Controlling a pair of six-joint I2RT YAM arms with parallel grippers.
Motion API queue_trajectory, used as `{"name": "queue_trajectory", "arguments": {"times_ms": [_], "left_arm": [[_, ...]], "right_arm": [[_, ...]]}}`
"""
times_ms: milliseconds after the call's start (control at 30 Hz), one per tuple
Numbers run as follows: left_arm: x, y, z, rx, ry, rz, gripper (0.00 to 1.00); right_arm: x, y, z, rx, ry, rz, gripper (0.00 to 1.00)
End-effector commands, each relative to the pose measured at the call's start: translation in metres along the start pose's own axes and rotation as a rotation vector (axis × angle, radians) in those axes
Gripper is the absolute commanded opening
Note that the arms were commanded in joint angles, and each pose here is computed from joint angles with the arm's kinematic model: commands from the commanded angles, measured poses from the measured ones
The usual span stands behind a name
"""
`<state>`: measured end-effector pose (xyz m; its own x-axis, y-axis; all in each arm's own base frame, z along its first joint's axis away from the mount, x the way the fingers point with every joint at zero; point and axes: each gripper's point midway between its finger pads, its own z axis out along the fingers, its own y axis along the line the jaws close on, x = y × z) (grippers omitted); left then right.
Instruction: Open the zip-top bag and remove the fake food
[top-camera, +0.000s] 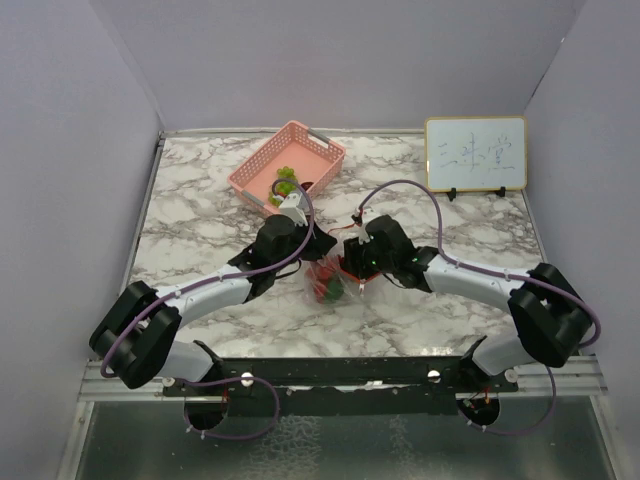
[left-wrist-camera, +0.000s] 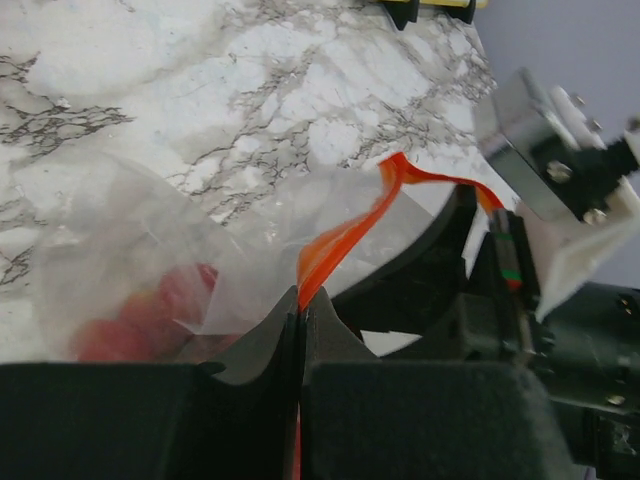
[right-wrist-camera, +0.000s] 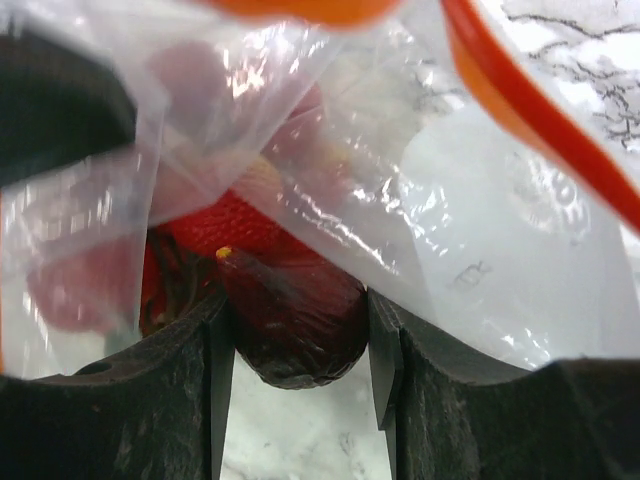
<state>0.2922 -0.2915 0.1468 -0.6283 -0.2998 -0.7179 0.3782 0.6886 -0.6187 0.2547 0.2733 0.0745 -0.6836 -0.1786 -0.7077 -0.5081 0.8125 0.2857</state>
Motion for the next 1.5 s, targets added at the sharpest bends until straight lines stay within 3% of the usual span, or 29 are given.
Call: {"name": "queue_trajectory", "arguments": {"times_ms": [0,567,800,1000,1167,1467], "left_arm": [[0.006,-0.023,-0.006,0.086,0.016,0.034,0.0],[0.024,-0.009,-0.001,0.054,0.052,0.034,0.0],[0.033,0.02,0.005,-0.036,0.057,0.03,0.0],[0.036,0.019,0.005,-0.017,0.067,0.032,0.0],[0.036,0.019,-0.002,-0.02,0.064,0.031,0.0],[0.037,0.023,-0.013,-0.039,0.059,0.042,0.0]], "right_arm": [[-0.03,0.002,0.01,0.028,-0.033,-0.005,0.47],[-0.094,0.003,-0.026,0.042,-0.139,-0.01,0.47],[-0.12,0.011,-0.059,0.026,-0.221,-0.042,0.48],[-0.155,0.011,-0.058,0.041,-0.272,-0.086,0.48],[-0.197,0.009,-0.027,0.014,-0.296,-0.106,0.5],[-0.264,-0.015,0.067,-0.035,-0.272,-0.072,0.5]]}}
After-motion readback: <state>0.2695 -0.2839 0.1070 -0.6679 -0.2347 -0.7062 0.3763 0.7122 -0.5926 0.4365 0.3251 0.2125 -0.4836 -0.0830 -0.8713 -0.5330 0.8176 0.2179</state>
